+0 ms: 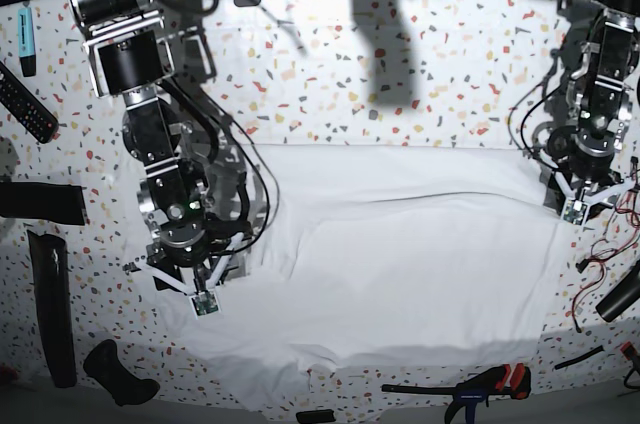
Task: Fold the T-shirt properly
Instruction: 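Release the left gripper and reposition it along the shirt's side edge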
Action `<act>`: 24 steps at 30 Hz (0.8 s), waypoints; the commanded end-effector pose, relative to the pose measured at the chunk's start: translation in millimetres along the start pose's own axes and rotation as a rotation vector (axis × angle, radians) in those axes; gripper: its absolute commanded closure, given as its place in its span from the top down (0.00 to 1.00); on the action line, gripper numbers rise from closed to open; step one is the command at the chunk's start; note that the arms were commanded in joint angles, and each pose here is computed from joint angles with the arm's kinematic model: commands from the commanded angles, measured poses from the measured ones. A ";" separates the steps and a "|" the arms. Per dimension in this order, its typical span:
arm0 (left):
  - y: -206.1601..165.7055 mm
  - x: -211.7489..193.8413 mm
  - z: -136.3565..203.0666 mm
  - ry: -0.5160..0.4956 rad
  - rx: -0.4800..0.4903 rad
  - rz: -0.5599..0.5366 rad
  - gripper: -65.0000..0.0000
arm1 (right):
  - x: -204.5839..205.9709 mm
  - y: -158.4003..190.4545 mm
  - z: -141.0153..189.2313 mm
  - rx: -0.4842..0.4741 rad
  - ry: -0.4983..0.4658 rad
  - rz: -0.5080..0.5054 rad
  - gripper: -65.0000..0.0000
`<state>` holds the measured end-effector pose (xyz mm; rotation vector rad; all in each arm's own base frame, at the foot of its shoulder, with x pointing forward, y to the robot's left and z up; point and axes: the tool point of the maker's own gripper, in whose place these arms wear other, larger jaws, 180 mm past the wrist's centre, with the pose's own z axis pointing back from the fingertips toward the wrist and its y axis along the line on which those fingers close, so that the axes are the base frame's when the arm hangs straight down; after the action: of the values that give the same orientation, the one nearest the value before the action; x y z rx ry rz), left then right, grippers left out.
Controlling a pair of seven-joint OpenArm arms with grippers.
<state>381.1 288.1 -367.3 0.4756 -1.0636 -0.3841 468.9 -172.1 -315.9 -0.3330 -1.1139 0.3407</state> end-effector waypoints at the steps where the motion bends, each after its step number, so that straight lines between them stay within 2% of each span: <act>1: 21.4 20.5 -3.6 -0.061 0.049 -0.013 0.34 | 23.3 -13.3 -0.8 -0.031 -0.060 -0.002 0.46; 11: 31.0 44.2 -11.2 -0.104 0.058 -0.007 0.34 | 21.0 -13.3 -0.9 -0.031 -0.047 -0.002 0.46; 13: 26.7 43.5 -11.3 -0.102 0.035 -0.013 0.34 | 19.4 -13.3 -1.0 -0.031 -0.038 -0.003 0.46; 17: 7.6 26.7 -14.3 -0.057 -0.068 -0.037 0.34 | 19.3 -13.3 -1.0 -0.030 -0.038 -0.002 0.46; 21: -14.3 -12.6 -15.9 0.059 -0.188 -0.057 0.34 | 19.4 -13.3 -1.0 -0.030 -0.038 -0.002 0.46; 24: -14.8 -28.2 -16.0 0.103 -0.196 -0.062 0.35 | 19.5 -13.3 -1.0 -0.030 -0.039 -0.002 0.46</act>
<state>377.0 280.2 -411.9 0.3093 -0.9035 -0.5069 467.0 -173.9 -319.6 -0.3359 -1.0896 0.3357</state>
